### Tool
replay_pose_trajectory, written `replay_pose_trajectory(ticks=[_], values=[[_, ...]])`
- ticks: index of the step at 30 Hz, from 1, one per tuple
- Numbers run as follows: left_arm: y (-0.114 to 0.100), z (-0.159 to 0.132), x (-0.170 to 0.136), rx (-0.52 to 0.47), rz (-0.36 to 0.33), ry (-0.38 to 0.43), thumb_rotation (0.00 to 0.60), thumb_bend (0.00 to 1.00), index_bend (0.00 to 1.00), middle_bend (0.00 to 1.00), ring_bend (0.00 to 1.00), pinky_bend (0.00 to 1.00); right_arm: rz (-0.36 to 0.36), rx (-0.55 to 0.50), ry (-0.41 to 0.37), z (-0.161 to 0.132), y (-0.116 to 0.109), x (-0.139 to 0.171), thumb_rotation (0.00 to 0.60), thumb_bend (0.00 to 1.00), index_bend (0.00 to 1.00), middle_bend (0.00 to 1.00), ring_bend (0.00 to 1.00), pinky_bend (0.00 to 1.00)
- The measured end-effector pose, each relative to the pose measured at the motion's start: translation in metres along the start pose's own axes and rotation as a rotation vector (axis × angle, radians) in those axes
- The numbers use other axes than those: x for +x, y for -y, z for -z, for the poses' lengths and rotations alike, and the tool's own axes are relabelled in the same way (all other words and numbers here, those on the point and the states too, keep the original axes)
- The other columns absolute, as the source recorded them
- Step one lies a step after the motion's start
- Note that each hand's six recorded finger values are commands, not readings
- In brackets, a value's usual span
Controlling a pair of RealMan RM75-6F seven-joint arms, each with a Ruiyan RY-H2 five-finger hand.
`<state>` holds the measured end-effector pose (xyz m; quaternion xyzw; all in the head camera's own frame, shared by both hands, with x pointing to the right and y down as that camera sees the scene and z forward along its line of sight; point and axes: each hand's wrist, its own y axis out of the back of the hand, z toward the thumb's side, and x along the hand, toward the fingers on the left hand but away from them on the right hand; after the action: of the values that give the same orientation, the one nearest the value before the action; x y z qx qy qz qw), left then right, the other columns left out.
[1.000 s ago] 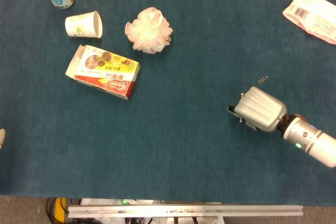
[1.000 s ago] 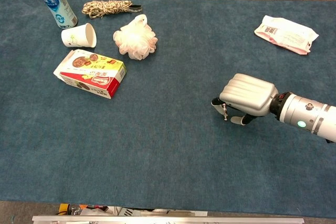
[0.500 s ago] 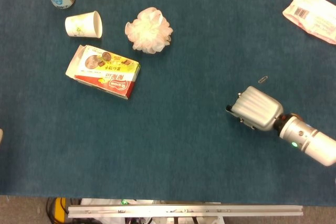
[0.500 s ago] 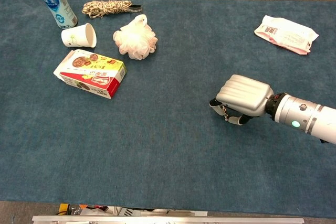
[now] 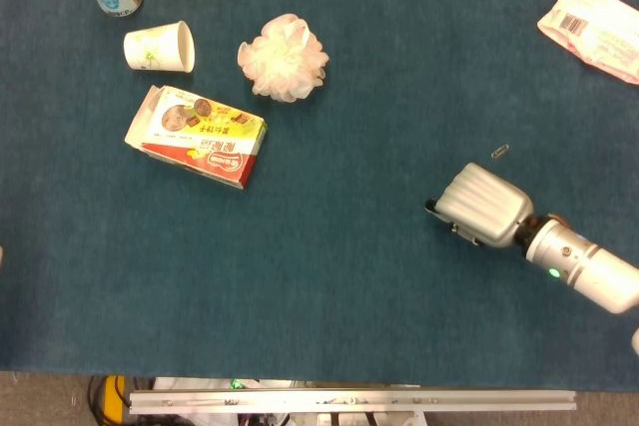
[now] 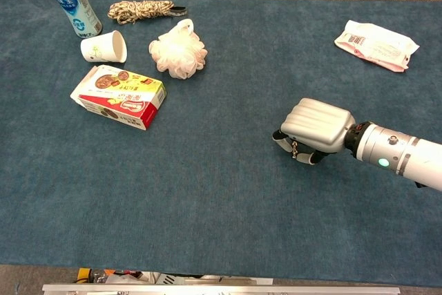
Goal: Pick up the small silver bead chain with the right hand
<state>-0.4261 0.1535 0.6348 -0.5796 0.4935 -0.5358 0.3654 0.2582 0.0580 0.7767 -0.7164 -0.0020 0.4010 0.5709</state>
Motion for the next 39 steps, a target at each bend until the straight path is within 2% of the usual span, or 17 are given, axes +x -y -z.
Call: replay_pose_trajectory(ticks=[5,15,27,31,39], values=[[0.0,0.001,0.0,-0.001,-0.002,-0.002,0.6,0.27,0.0,0.0,0.01,0.0,0.003,-0.007,0.002,0.0,-0.001,-0.001,0.6,0.36,0.61,0.91,0.94,1.0],[0.0,0.001,0.001,0.001,0.001,-0.004,0.6,0.27,0.0,0.0,0.01,0.0,0.031,-0.043,0.032,0.008,-0.007,0.003,0.6,0.39,0.66,0.92,0.95,1.0],[0.004,-0.006,0.006,0.01,0.017,0.017,0.6,0.27,0.0,0.0,0.01,0.0,0.156,-0.267,0.137,0.041,-0.03,0.027,0.6,0.4,0.7,0.93,0.96,1.0],[0.006,-0.009,0.007,0.015,0.022,0.025,0.6,0.27,0.0,0.0,0.01,0.0,0.169,-0.343,0.182,0.057,-0.027,0.035,0.6,0.4,0.7,0.93,0.96,1.0],[0.008,-0.013,0.008,0.02,0.032,0.026,0.6,0.27,0.0,0.0,0.01,0.0,0.163,-0.387,0.253,0.084,-0.012,0.041,0.6,0.4,0.7,0.93,0.96,1.0]])
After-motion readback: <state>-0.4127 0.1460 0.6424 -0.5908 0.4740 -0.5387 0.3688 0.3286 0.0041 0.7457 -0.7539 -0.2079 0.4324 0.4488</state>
